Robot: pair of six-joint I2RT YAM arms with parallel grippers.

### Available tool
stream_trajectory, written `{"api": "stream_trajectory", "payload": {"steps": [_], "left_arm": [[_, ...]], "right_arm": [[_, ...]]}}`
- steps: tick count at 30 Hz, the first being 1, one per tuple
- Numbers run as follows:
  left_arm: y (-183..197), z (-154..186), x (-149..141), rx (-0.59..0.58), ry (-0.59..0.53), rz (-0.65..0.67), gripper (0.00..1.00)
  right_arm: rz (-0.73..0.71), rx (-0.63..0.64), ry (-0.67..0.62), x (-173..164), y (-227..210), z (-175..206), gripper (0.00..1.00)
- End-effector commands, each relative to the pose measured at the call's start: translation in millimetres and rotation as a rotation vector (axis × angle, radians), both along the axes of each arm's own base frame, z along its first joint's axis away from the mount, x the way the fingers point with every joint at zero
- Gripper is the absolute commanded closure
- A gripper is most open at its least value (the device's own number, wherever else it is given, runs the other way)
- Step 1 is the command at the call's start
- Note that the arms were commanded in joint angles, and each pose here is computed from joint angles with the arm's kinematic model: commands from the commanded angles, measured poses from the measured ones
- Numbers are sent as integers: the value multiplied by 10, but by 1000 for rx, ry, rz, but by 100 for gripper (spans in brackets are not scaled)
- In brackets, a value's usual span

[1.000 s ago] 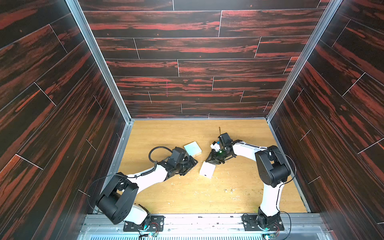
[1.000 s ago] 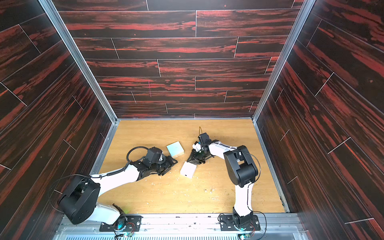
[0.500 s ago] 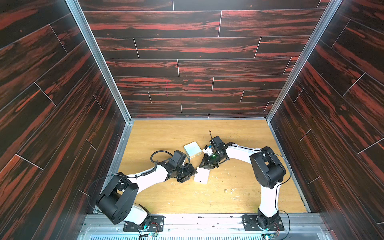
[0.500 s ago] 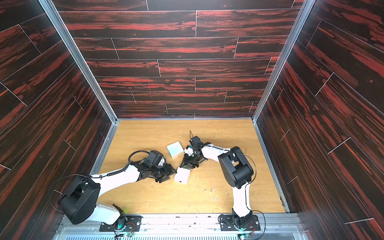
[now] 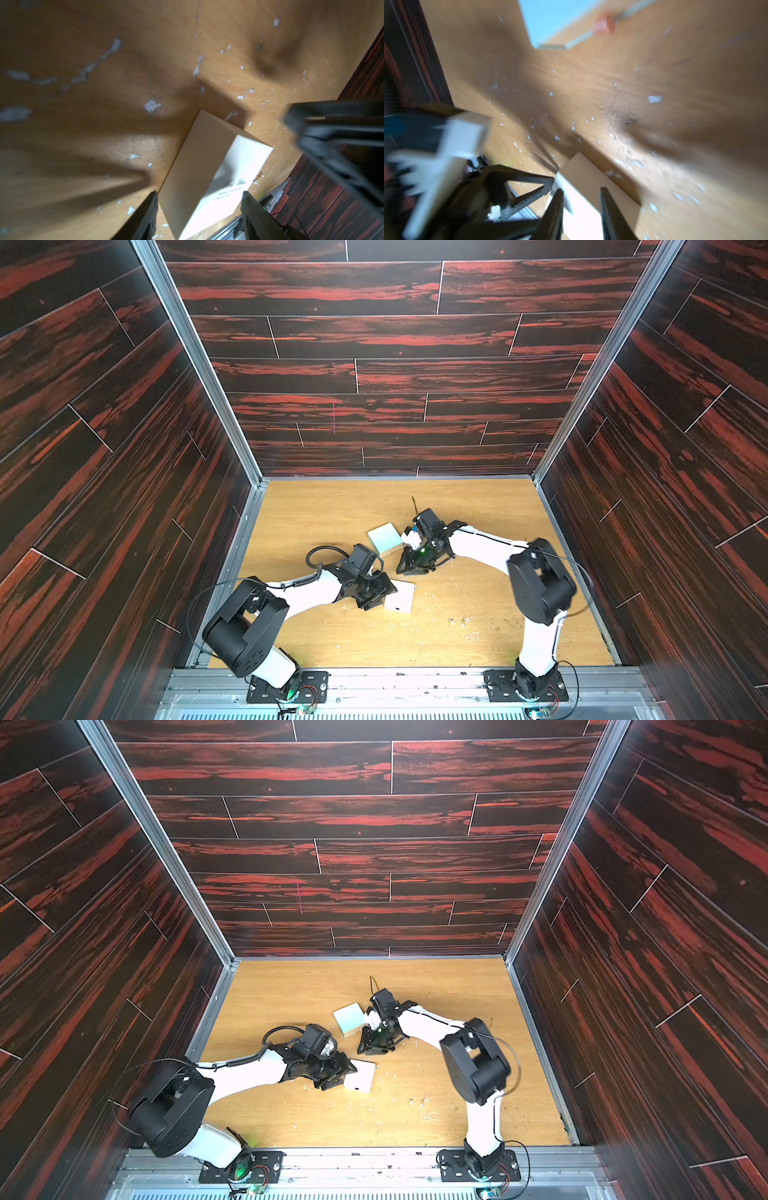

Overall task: Take out the earrings from the drawer-style jewelry box
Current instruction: Move the jewelry box to the center of the board.

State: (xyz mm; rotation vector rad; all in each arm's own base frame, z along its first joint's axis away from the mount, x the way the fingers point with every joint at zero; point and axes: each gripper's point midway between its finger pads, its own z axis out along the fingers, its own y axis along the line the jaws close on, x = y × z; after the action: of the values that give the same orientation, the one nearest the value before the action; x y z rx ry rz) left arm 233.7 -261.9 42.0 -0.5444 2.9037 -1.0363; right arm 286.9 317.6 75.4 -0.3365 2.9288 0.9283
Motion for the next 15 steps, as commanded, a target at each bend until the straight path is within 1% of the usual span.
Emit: {"api": "stream_trajectory", "payload": {"steps": [1, 4, 6, 10, 13, 15], "left_arm": [[-33, -26, -11, -4, 6, 4, 35], [-87, -43, -5, -12, 9, 2, 35], [-130, -55, 14, -15, 10, 4, 36], [-197, -78, 42, -13, 12, 10, 40], [-187, -99, 43, 7, 14, 16, 41], [-134, -116, 29, 35, 12, 17, 42]], "right_arm": [[-60, -119, -75, -84, -359, 113, 69], [-87, -192, -73, -361, -633, 115, 72], [-83, -238, -58, -622, -767, 113, 73], [-34, -317, -27, -1131, -855, 78, 74], [-26, -307, -34, -1364, -801, 54, 74], [-13, -293, -53, -1423, -714, 27, 75]]}}
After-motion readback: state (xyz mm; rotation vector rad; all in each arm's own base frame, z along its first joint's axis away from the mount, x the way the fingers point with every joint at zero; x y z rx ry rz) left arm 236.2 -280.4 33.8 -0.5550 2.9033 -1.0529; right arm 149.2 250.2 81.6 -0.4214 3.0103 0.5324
